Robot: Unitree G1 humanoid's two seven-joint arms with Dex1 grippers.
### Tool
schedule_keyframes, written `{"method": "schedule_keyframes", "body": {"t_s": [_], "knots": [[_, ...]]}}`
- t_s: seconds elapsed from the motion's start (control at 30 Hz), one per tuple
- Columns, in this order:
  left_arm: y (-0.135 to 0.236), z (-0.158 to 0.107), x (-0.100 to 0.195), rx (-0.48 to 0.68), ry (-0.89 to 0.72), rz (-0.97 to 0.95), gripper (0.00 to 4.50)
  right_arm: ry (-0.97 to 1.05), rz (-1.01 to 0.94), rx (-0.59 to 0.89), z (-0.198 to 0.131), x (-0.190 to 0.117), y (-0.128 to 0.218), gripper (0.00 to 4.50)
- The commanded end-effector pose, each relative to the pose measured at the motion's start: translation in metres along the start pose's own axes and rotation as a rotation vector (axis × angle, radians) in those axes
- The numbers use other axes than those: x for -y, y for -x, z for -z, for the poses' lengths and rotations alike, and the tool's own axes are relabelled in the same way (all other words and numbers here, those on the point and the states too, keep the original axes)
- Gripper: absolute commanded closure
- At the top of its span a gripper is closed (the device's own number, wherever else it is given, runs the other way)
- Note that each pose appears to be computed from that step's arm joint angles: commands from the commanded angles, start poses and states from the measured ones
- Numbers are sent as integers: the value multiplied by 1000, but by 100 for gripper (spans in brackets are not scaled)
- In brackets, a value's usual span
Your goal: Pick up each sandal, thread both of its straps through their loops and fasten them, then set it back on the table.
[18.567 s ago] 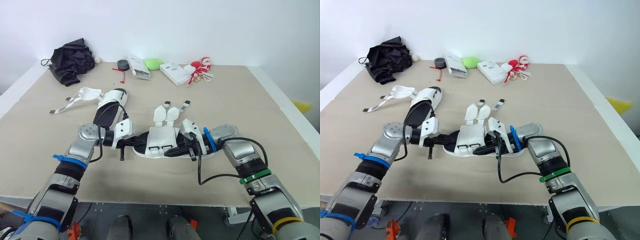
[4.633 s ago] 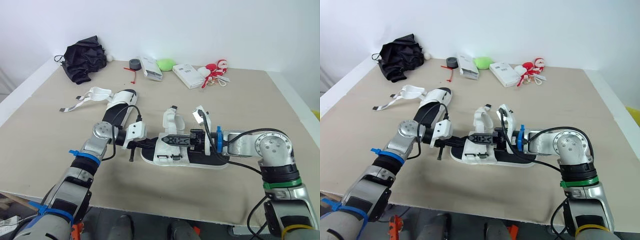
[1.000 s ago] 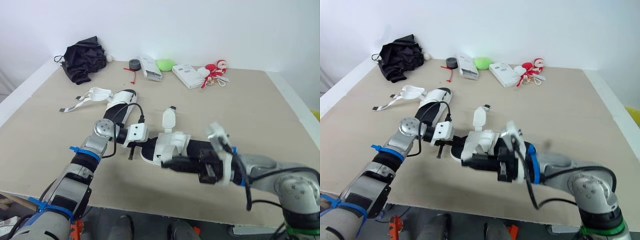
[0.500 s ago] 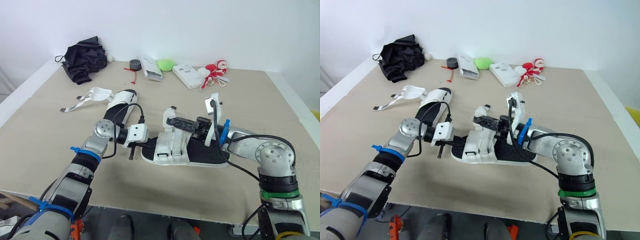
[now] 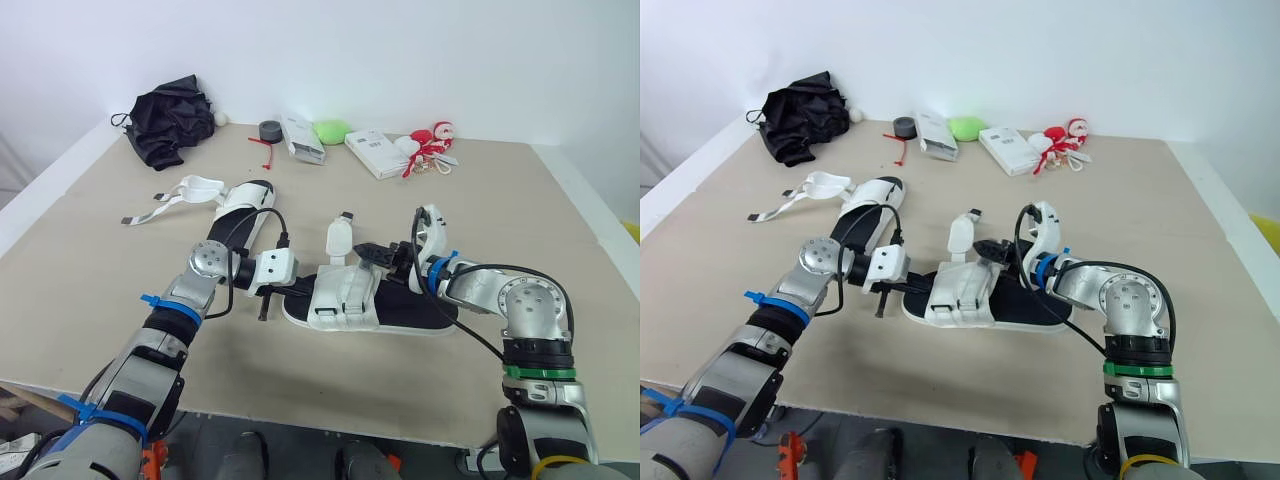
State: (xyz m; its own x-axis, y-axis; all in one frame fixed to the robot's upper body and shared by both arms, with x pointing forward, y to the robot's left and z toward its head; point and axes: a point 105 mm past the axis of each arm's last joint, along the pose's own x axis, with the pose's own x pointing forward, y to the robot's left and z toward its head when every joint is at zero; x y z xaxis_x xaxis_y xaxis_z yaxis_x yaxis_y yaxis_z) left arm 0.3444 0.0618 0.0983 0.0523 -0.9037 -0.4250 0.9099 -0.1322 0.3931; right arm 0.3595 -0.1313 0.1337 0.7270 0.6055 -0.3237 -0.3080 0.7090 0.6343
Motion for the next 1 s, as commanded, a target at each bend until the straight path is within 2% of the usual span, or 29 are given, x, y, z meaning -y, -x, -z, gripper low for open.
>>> {"method": "schedule_keyframes", "body": {"t_s": [0.03,0.1,0.13,0.23,0.37,0.47,0.53,0.8,1.0], "knots": [[-13,46,46,-149,152,165,450,5,10,34,-9,-2,1,106],[-13,46,46,-148,154,164,450,4,47,31,-9,3,0,10],[-13,46,46,-148,155,164,450,5,61,33,-10,5,-1,4],[-13,46,46,-146,156,163,450,30,78,47,-15,9,0,4],[-13,46,47,-145,157,166,450,66,55,132,-47,3,8,4],[-13,46,47,-146,156,169,450,103,5,209,-80,-8,18,4],[-13,46,48,-146,156,172,450,139,-60,202,-94,-26,21,4],[-14,45,47,-145,154,171,450,218,-174,-7,-65,-57,0,4],[-12,46,48,-144,159,164,450,281,-144,-85,-47,-51,-16,4]]}}
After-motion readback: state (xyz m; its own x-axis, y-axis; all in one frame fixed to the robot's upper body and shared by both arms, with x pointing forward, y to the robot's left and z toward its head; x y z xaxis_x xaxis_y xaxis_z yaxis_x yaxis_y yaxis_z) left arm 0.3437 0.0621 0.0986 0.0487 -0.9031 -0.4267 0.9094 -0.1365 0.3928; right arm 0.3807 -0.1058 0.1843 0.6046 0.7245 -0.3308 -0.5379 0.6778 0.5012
